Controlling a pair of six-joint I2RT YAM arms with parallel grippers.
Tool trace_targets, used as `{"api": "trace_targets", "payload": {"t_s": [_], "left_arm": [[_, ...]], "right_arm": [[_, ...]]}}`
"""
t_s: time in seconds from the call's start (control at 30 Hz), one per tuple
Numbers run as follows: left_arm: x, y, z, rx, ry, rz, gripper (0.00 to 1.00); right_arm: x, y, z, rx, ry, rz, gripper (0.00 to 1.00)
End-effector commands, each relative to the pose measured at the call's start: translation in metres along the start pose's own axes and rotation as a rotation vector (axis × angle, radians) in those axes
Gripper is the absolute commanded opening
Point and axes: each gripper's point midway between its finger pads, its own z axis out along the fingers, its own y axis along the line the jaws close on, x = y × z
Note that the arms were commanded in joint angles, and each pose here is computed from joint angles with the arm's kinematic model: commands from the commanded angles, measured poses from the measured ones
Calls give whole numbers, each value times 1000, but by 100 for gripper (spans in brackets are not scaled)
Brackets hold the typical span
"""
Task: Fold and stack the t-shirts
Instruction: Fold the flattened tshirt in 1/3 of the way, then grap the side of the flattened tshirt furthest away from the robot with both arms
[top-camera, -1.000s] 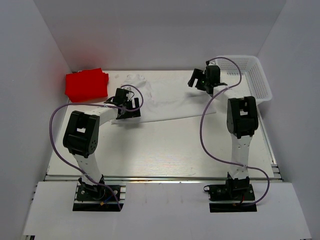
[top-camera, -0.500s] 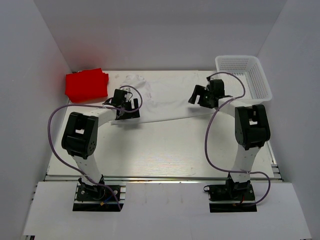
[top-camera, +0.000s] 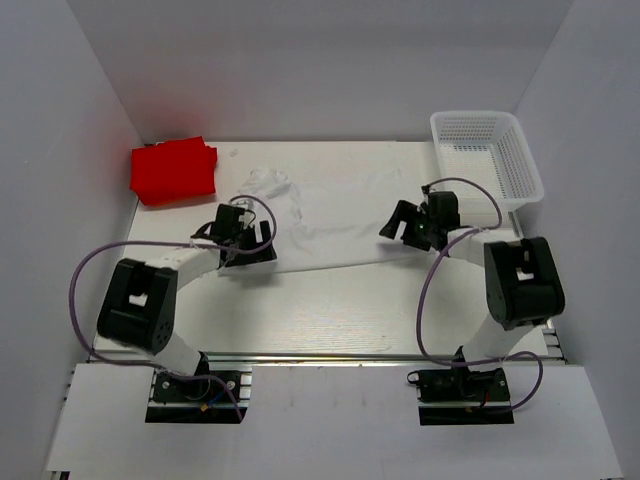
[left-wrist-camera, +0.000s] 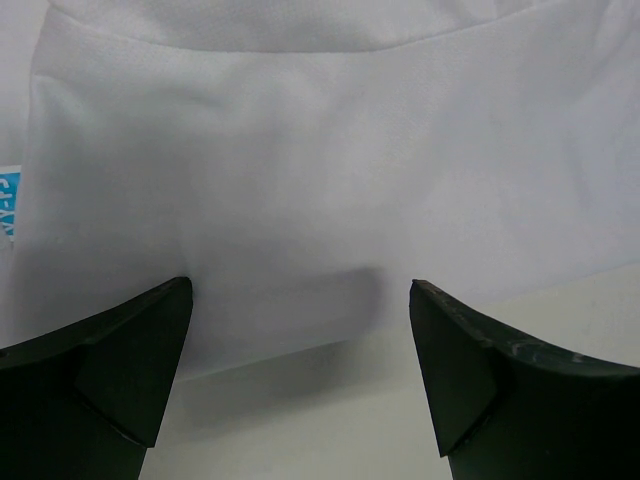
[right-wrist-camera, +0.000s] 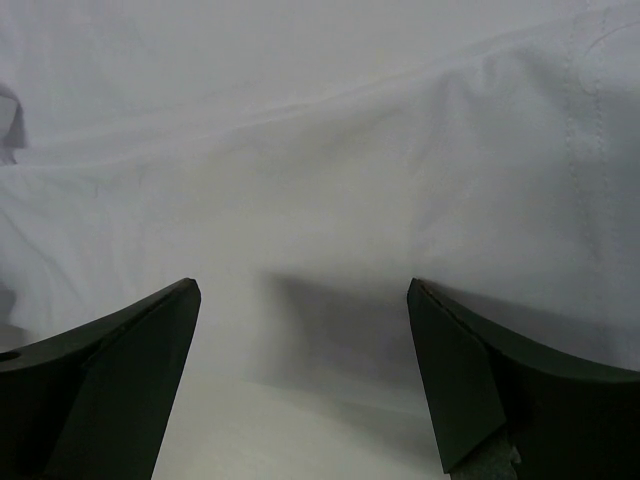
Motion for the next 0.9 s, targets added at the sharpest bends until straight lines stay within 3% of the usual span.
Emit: {"api": "trace_targets", "payload": {"t_s": [0.0, 0.13, 0.27, 0.4, 0.53, 0.67, 0.7, 0.87], "left_arm": [[42, -1, -29, 22, 71, -53, 100], [87, 9, -56, 10, 115, -125, 100], [112, 4, -77, 56, 122, -189, 100], [70, -13, -103, 124, -41, -177, 100], [-7, -21, -130, 69, -231, -130, 100], [-64, -10, -119, -58, -265, -85, 100], [-65, -4, -96, -98, -211, -59, 100], [-127, 8, -45, -230, -188, -16, 100]], "right_arm": [[59, -14, -30, 73, 142, 93, 90], [114, -25, -61, 96, 225, 128, 90], [126, -8, -88, 8, 214, 60, 90], [100, 11, -106, -34, 131, -40, 90], [33, 38, -121, -51, -27, -171, 90], [-7, 31, -117, 58, -96, -171, 90], [-16, 35, -117, 59, -110, -175, 90], [-38, 37, -95, 66, -116, -168, 90]]}}
